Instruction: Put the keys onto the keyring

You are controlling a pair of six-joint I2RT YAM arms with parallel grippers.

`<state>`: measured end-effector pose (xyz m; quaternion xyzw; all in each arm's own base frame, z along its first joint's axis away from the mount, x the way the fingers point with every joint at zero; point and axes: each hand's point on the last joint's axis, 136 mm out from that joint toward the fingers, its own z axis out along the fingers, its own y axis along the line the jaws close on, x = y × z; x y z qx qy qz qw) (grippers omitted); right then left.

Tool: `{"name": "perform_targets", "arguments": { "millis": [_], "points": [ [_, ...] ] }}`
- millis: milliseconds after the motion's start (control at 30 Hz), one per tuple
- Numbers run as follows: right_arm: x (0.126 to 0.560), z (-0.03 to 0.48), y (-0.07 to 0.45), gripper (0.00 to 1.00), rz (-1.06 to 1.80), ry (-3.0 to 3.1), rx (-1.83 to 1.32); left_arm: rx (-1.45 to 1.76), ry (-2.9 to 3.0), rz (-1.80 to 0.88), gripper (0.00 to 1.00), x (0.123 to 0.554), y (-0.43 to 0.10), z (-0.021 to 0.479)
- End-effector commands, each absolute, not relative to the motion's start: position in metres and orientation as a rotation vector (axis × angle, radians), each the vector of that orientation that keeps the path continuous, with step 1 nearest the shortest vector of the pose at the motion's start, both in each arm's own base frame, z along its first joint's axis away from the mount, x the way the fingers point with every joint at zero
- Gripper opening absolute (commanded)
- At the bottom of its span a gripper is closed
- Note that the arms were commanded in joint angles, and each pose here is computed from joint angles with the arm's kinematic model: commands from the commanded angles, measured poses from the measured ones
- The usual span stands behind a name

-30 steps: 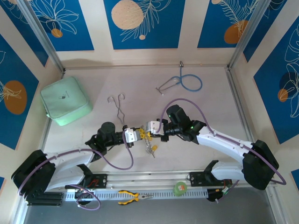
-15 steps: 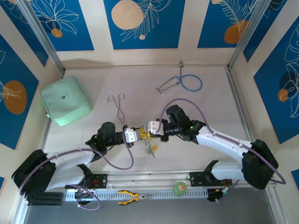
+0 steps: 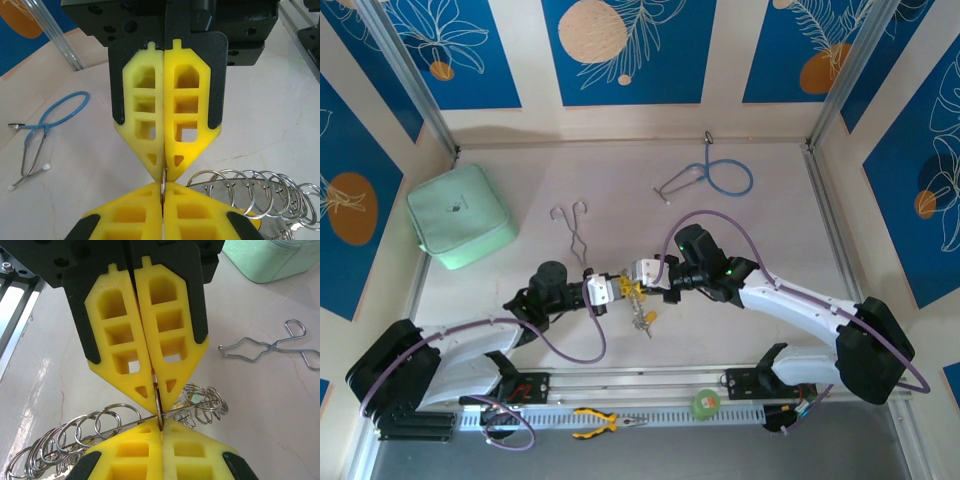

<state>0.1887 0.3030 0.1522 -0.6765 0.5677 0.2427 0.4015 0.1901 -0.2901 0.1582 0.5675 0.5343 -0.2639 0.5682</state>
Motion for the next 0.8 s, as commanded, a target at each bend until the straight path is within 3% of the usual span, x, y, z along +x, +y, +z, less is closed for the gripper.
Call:
{"name": "perform_targets", "arguments": {
  "millis": [0,133,300,500,600,767],
  "points": [
    [0.182,0.164,0.313,0.0,0.68,1.39,-1.71,1.314,1.163,-0.64,0.04,0.19,-0.299,0.183],
    [0.185,0.165,0.312,0.0,0.659,1.394,-1.694,1.313,1.157,-0.632,0.0,0.19,-0.299,0.184],
    [0.195,0.178,0.298,0.25,0.632,1.405,-1.582,1.297,1.171,-0.601,0.0,0.192,-0.294,0.184],
    [0.217,0.22,0.264,0.41,0.616,1.404,-1.254,1.154,1.295,-0.539,0.0,0.213,-0.281,0.19],
    [0.236,0.231,0.248,0.42,0.592,1.523,-1.047,1.057,1.366,-0.522,0.0,0.227,-0.276,0.198],
    [0.234,0.237,0.243,0.33,0.637,1.73,-0.957,0.812,1.523,-0.5,0.0,0.257,-0.262,0.223]
  ]
}}
